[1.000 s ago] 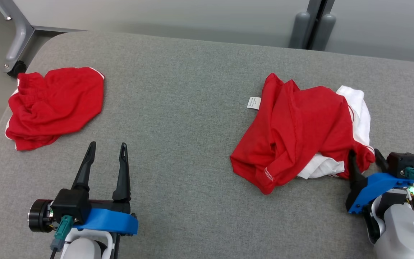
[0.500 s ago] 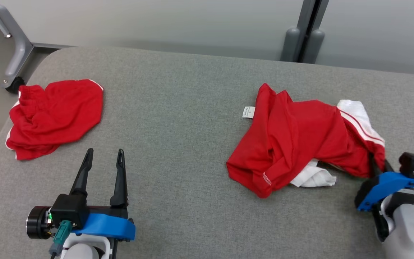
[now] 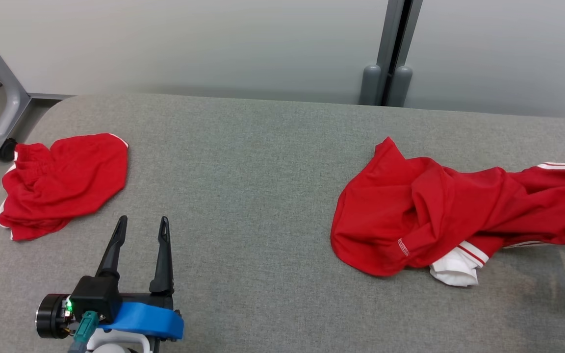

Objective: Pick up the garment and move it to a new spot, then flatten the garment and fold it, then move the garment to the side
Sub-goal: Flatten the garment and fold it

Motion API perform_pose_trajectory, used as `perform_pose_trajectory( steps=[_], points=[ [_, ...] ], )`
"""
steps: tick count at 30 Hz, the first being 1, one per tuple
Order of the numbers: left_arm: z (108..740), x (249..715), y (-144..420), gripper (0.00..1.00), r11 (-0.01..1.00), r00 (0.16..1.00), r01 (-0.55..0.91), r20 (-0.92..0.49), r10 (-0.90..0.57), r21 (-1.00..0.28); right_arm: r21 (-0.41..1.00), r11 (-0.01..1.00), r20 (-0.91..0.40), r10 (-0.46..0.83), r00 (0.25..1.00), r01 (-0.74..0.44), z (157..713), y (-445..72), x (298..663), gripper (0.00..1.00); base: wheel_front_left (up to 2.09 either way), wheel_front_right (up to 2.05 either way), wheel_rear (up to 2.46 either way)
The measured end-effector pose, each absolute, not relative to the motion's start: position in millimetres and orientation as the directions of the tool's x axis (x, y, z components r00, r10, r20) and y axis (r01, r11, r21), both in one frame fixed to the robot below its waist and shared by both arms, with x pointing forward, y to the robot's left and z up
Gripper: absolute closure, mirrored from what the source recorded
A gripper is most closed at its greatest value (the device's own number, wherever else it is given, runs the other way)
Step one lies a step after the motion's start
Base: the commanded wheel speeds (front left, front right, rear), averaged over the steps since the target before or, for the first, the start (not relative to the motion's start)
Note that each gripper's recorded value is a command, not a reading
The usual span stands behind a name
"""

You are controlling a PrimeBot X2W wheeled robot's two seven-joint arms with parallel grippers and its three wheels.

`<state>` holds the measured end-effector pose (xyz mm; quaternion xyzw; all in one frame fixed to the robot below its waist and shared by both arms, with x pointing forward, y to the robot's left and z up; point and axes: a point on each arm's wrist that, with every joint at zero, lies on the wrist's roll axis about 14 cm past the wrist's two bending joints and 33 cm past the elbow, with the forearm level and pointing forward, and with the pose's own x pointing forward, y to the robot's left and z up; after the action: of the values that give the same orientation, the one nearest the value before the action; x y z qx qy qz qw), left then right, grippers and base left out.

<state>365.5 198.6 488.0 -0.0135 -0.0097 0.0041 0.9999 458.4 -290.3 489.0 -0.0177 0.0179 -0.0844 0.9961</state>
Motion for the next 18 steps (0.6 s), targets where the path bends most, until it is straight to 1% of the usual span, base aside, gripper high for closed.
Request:
perform_pose_trajectory(
  steps=[4, 7, 12, 17, 18],
  points=[
    [488, 363, 199, 0.00, 1.000, 1.000, -0.009, 0.019, 0.010, -0.029, -0.050, 0.990, 0.032, -0.132, 0.991, 0.133, 510, -279, 464, 1.00, 0.00, 0.00, 0.00],
    [489, 361, 200, 0.00, 0.999, 1.000, -0.015, 0.024, 0.016, -0.029, -0.049, 0.996, 0.082, -0.071, 0.994, 0.075, 525, -254, 471, 1.00, 0.00, 0.00, 0.00],
    [492, 357, 205, 0.00, 0.999, 0.999, -0.029, 0.031, 0.030, -0.031, -0.049, 0.994, 0.179, 0.103, 0.978, -0.096, 561, -182, 484, 1.00, 0.00, 0.00, 0.00],
    [492, 353, 210, 0.00, 0.999, 0.999, -0.045, 0.030, 0.046, -0.030, -0.035, 0.953, 0.222, 0.300, 0.928, -0.300, 581, -95, 485, 1.00, 0.00, 0.00, 0.00],
    [492, 353, 210, 0.00, 0.999, 0.999, -0.045, 0.030, 0.046, -0.030, -0.035, 0.953, 0.222, 0.300, 0.928, -0.300, 581, -95, 485, 1.00, 0.00, 0.00, 0.00]
  ],
)
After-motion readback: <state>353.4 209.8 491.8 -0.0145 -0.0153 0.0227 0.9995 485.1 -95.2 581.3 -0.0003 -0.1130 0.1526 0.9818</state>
